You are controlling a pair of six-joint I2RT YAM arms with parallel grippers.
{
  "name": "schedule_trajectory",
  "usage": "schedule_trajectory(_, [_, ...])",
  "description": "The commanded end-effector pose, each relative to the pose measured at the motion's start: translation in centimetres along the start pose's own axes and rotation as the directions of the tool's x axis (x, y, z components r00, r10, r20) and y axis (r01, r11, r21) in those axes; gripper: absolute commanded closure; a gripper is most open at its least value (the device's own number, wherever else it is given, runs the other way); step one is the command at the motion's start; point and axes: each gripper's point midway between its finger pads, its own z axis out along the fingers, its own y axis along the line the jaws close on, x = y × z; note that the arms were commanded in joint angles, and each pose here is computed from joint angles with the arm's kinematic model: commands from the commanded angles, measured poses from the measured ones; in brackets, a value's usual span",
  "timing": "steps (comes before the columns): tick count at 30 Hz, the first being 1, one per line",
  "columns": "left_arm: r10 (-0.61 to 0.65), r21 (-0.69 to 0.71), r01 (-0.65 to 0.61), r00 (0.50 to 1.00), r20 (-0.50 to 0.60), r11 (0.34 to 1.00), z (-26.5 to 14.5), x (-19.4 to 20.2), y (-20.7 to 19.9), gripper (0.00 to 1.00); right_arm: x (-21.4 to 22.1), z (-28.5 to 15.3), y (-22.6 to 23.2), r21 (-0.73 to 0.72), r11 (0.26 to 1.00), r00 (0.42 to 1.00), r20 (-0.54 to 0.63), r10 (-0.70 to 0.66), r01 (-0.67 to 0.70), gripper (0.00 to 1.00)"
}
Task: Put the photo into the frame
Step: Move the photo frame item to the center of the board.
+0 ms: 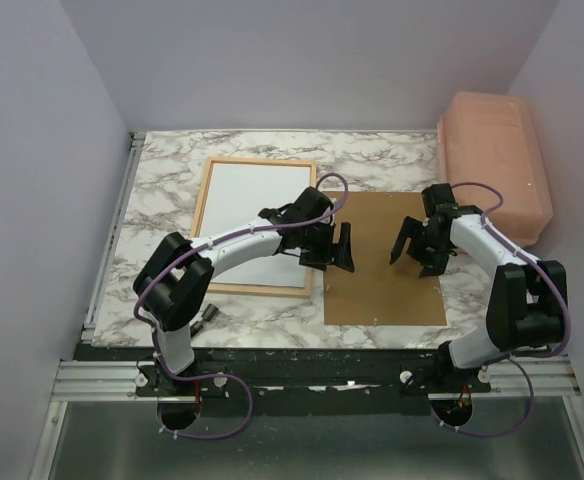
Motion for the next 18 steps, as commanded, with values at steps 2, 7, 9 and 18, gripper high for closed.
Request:
schedule_trajectory(2, [0.001, -0.093, 0.001, 1.0, 0.025, 0.996, 1.8, -0.6, 0.3, 0.18, -2.3, 0.7, -4.7, 0.164, 0.983, 0.993, 0.092, 0.069, -0.084, 0.12])
schedule_trajectory(7, [-0.007, -0.214, 0.013, 1.0, 0.031, 0.977, 3.3, -1.0, 2.6, 0.16, -3.9, 0.9, -7.7, 0.226, 0.958, 0.976, 0.167, 0.139, -0.175, 0.1])
schedule_trajectory(9, [-0.003, -0.253, 0.01, 1.0, 0.026, 0.967, 3.8, -1.2, 3.5, 0.16, -4.5, 0.9, -8.4, 0.237, 0.951, 0.968, 0.198, 0.153, -0.199, 0.1])
schedule_trajectory(18, [-0.032, -0.412, 0.038, 0.999, 0.021, 0.91, 3.4, -0.5, 7.4, 0.15, -5.8, 0.9, -9.2, 0.248, 0.936, 0.948, 0.259, 0.183, -0.249, 0.1])
